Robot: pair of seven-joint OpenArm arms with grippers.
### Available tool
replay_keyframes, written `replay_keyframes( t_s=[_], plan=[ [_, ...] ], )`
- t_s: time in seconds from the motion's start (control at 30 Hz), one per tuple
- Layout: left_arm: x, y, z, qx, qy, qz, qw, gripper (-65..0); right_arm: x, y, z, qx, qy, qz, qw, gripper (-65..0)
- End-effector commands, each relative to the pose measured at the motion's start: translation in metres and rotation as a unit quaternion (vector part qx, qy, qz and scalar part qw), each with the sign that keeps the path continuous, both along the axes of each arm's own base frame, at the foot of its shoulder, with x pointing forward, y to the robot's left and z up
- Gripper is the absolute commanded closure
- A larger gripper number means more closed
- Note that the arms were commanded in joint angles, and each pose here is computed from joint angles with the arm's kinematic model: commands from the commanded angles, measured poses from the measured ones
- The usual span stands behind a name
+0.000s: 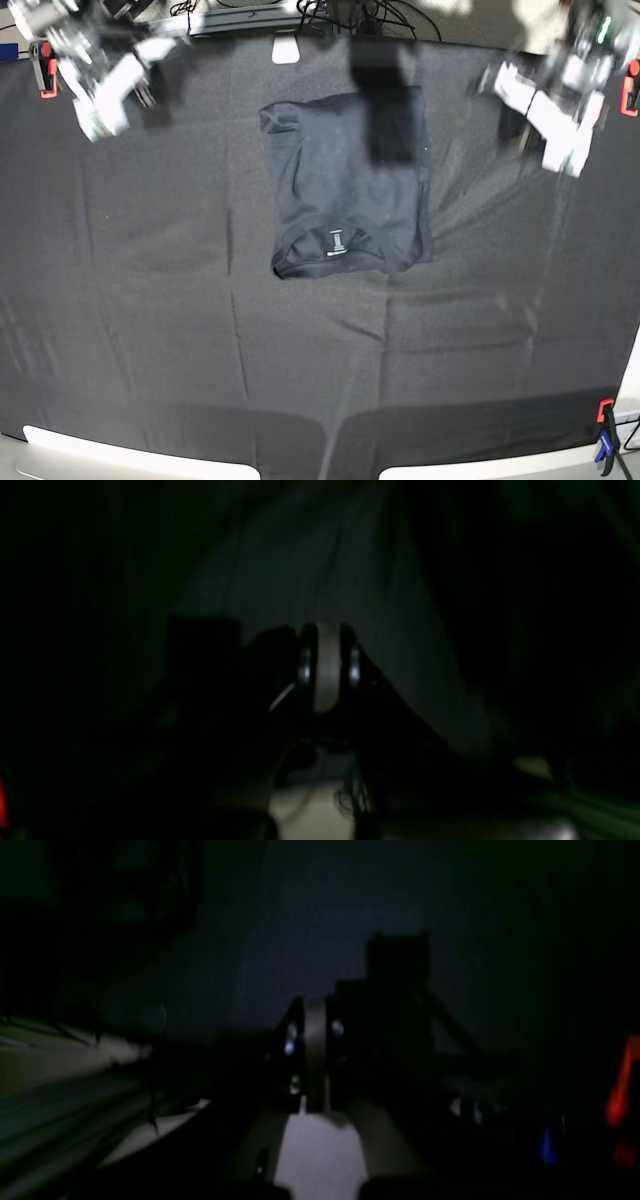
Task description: Layout the t-shirt on the table in an organized manner, then fold the t-shirt properly
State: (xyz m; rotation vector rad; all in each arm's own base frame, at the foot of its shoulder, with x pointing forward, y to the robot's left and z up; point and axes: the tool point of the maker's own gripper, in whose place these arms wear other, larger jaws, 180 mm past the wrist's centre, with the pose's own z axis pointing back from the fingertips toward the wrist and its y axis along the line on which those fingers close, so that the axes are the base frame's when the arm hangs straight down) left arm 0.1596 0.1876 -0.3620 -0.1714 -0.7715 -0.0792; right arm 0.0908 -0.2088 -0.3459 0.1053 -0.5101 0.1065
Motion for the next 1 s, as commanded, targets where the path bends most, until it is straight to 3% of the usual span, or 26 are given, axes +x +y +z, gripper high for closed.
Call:
replay_keyframes(
  t_s=[0.0,0.2,0.33,0.53,0.63,0.73,0.77,0.87,0.97],
  plan=[
    [-0.011,0.004,0.003,0.003,0.005,0.002,1.000,0.0,-0.011,0.002,0.004,0.002,0.007,0.005,1.0000,0.0],
    [-0.095,0.014,-0.022,0.012,0.121,0.013,0.992,0.0,-0.080,0.006,-0.020,0.021,0.126,-0.020,0.9916,0.0],
    [-0.134,0.015,-0.045,-0.010,0.166,0.009,0.986,0.0,-0.119,0.017,-0.051,0.061,0.198,-0.030,0.9778,0.0],
    [-0.182,0.043,-0.122,-0.050,0.231,0.096,0.967,0.0,-0.188,0.038,-0.120,0.102,0.325,0.005,0.9401,0.0],
    [-0.201,0.059,-0.167,-0.072,0.265,0.143,0.951,0.0,-0.222,0.040,-0.154,0.098,0.392,0.037,0.9138,0.0],
    [-0.212,0.072,-0.200,-0.098,0.282,0.182,0.937,0.0,-0.249,0.033,-0.186,0.078,0.457,0.014,0.8860,0.0],
    [-0.213,0.077,-0.208,-0.104,0.282,0.197,0.933,0.0,-0.252,0.031,-0.196,0.073,0.467,0.014,0.8812,0.0],
    [-0.208,0.092,-0.225,-0.111,0.277,0.239,0.924,0.0,-0.250,0.029,-0.226,0.068,0.477,0.018,0.8760,0.0],
    [-0.197,0.096,-0.236,-0.090,0.274,0.222,0.931,0.0,-0.231,0.033,-0.251,0.074,0.462,0.007,0.8839,0.0]
  ],
)
